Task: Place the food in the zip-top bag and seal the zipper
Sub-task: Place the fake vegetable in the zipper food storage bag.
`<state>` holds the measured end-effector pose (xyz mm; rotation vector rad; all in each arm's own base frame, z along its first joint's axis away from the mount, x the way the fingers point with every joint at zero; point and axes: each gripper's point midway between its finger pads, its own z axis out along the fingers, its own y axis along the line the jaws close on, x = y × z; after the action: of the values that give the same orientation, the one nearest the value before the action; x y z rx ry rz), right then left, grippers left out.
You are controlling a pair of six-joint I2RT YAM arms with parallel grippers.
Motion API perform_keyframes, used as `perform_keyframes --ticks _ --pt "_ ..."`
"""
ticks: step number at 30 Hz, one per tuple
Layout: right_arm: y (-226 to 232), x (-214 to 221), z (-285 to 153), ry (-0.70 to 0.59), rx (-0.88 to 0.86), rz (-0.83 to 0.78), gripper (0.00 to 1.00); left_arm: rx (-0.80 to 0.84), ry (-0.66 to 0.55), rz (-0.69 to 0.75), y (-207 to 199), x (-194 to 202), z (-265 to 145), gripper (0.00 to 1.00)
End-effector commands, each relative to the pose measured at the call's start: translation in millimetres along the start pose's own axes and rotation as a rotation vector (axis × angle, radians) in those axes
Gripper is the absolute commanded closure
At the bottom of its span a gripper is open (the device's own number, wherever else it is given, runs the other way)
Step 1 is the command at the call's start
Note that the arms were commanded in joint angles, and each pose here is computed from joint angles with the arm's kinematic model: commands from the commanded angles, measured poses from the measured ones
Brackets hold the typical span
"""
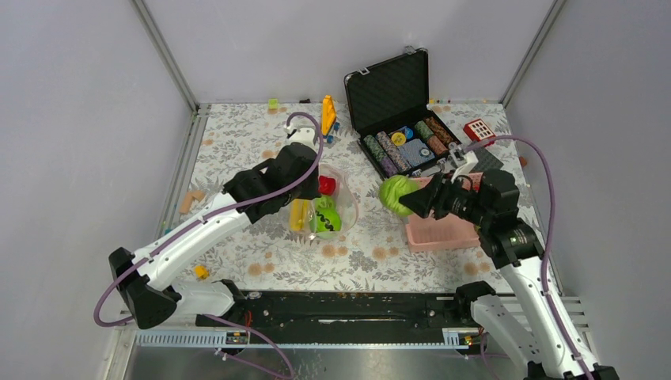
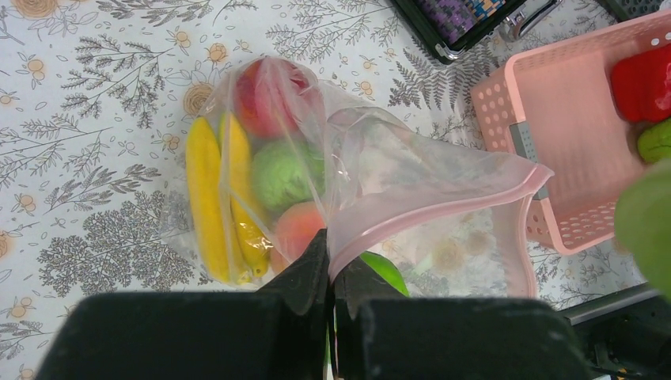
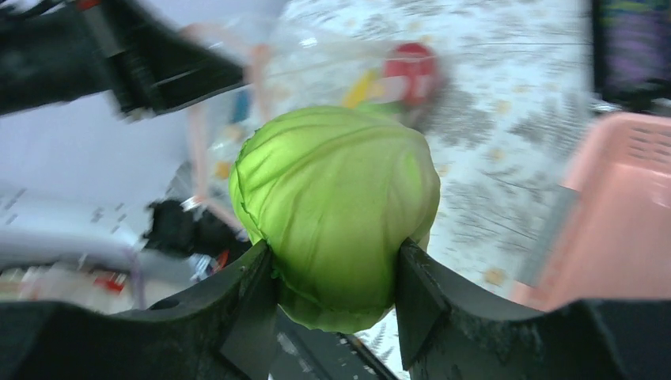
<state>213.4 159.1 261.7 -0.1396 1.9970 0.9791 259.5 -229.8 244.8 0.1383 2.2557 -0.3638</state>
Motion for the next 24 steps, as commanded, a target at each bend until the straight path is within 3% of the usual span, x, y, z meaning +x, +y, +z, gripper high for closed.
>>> perform_keyframes --ticks 1,8,11,18,24 --pt "81 -3 -4 0.028 -0.384 -0.106 0.73 0.07 -0.058 -0.021 -17 -23 -5 1.0" --pt "139 5 1 0.08 -0.618 -0.202 0.72 0.086 -0.046 -0.019 -21 -21 -3 1.0" --pt "144 10 12 0.099 -0.623 -0.203 0.72 0.107 -0.044 -0.02 -24 -21 -6 1.0" --pt "139 26 55 0.165 -0.503 -0.229 0.73 0.147 -0.037 -0.021 -29 -20 -11 1.0" --pt "92 30 94 0.166 -0.179 -0.249 0.75 0.174 -0.039 -0.024 -30 -19 -18 1.0"
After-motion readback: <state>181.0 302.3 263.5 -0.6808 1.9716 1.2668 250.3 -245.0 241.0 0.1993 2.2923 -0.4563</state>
